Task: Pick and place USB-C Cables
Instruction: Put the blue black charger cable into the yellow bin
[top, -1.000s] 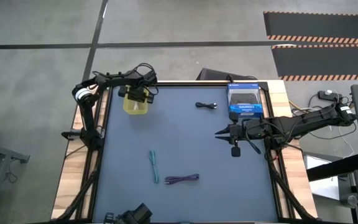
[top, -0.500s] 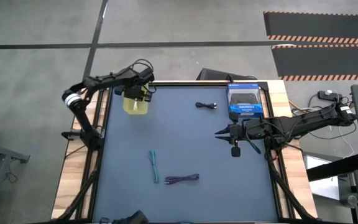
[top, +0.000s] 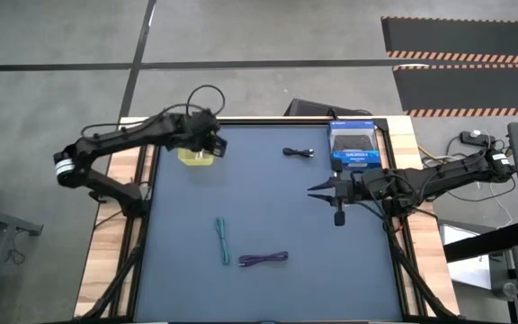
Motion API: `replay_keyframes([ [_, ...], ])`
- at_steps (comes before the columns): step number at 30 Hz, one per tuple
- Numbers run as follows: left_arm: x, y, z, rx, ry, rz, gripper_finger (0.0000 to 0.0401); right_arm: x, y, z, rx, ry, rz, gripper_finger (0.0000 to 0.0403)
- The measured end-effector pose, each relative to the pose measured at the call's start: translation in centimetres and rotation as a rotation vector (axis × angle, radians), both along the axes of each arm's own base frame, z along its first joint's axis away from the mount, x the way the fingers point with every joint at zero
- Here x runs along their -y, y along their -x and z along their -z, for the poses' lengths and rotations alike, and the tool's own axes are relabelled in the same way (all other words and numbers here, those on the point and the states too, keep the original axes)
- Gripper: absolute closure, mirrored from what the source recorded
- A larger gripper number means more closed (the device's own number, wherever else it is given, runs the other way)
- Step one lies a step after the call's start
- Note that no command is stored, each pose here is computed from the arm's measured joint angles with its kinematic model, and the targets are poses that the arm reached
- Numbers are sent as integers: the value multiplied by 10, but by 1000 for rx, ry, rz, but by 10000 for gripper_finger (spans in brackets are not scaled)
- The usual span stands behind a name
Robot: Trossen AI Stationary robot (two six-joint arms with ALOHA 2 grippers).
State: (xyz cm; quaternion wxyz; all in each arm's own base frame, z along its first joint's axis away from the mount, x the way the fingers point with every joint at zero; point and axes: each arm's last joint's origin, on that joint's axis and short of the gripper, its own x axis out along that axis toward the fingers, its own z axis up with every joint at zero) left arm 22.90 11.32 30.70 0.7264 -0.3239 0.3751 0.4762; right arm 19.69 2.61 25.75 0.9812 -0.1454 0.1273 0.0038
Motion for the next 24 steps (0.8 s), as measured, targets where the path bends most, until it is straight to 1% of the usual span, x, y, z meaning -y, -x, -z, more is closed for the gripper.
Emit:
replay_keyframes([
  [6,49,-12,-15,129,-50,118,278,0,-1,-7,41,33,-10,351],
  [12,94,-37,-16,262,-37,259,278,0,-2,-11,67,69,-19,351],
  [15,118,-50,-11,313,-8,304,278,0,-2,-12,78,97,-25,351],
  [18,139,-60,-3,342,36,320,278,0,-3,-15,108,119,-29,351],
  [24,176,-71,20,325,156,280,278,-1,-3,-18,142,153,-33,351],
])
